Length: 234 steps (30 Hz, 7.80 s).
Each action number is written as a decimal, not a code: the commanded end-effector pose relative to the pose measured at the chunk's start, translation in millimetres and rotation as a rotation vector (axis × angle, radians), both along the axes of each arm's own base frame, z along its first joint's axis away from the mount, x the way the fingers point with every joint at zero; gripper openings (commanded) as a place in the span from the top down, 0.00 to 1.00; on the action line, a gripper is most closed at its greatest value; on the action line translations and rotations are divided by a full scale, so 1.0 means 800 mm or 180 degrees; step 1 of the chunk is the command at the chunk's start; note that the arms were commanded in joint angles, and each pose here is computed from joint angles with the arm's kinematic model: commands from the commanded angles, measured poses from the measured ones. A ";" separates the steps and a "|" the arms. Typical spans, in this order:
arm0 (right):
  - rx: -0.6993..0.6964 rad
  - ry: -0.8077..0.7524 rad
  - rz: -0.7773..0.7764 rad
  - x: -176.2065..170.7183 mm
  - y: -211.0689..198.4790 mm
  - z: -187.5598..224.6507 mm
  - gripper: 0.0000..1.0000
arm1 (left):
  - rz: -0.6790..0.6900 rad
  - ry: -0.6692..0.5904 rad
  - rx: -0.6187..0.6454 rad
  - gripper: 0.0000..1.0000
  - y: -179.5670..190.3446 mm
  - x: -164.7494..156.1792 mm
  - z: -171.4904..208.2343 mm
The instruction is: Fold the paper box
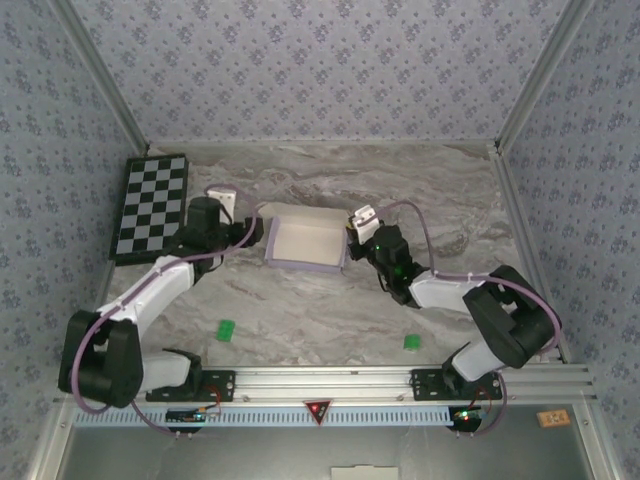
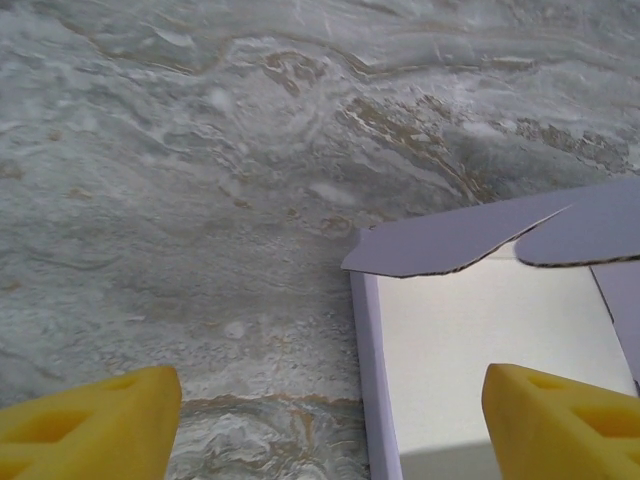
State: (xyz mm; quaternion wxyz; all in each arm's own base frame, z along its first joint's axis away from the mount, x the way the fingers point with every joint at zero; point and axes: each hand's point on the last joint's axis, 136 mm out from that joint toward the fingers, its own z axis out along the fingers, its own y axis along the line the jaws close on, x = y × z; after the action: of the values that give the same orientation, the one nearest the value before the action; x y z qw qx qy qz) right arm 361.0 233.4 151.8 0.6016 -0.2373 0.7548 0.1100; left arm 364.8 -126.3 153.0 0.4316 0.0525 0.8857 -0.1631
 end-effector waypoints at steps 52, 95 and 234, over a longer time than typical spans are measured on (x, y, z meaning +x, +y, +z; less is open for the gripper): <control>0.0036 -0.0001 -0.1075 0.061 0.024 0.043 1.00 | -0.0044 0.0075 -0.0228 0.96 -0.073 0.041 0.011; 0.0060 -0.0527 -0.1104 -0.003 0.054 -0.038 1.00 | 0.0066 0.0304 -0.0171 0.90 -0.043 -0.026 -0.073; 0.0421 0.3974 -0.0065 -0.006 0.064 -0.147 0.85 | -0.0196 0.2134 -0.0225 0.81 -0.030 -0.037 -0.152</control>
State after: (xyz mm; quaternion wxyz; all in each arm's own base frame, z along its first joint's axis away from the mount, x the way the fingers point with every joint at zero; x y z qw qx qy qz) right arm 374.4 286.4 56.2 0.1038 -0.0797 0.9444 0.3015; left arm 350.6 -147.6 53.6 0.1530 -0.0009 0.9593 -0.2375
